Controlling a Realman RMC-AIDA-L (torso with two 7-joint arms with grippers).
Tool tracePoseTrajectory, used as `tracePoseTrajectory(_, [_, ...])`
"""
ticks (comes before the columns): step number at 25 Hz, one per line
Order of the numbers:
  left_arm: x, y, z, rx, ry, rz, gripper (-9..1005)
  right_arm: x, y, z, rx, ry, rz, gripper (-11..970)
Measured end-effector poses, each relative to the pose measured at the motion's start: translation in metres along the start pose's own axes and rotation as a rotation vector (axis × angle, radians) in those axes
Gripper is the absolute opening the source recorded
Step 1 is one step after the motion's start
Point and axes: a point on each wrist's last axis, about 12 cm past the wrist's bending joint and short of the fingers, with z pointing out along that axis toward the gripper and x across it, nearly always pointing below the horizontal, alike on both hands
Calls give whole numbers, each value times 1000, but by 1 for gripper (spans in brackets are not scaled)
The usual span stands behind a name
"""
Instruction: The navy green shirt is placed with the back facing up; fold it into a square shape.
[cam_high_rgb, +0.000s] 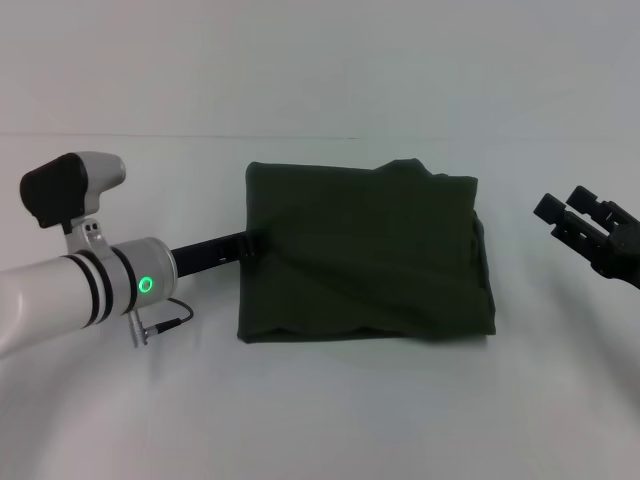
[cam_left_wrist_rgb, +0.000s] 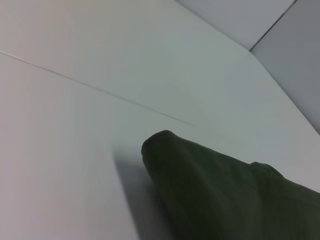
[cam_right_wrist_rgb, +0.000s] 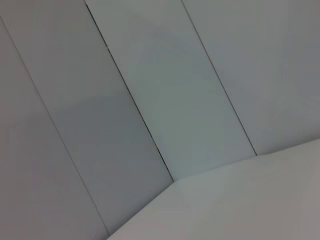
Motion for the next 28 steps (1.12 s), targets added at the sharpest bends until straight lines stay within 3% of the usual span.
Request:
tracePoseTrajectory(15, [7, 11, -14, -2, -45, -58, 109, 1, 2, 7, -20, 16, -2, 775])
tracePoseTrajectory(20, [7, 13, -29, 78, -70, -61, 311, 0, 3, 8, -28, 15, -2, 774])
tracePoseTrajectory(23, [8, 12, -36, 119, -75, -29, 539, 0, 3, 9, -30, 15, -4, 775])
tracePoseTrajectory(28, [18, 7, -36, 156, -61, 44, 694, 0, 3, 9, -34, 17, -5, 775])
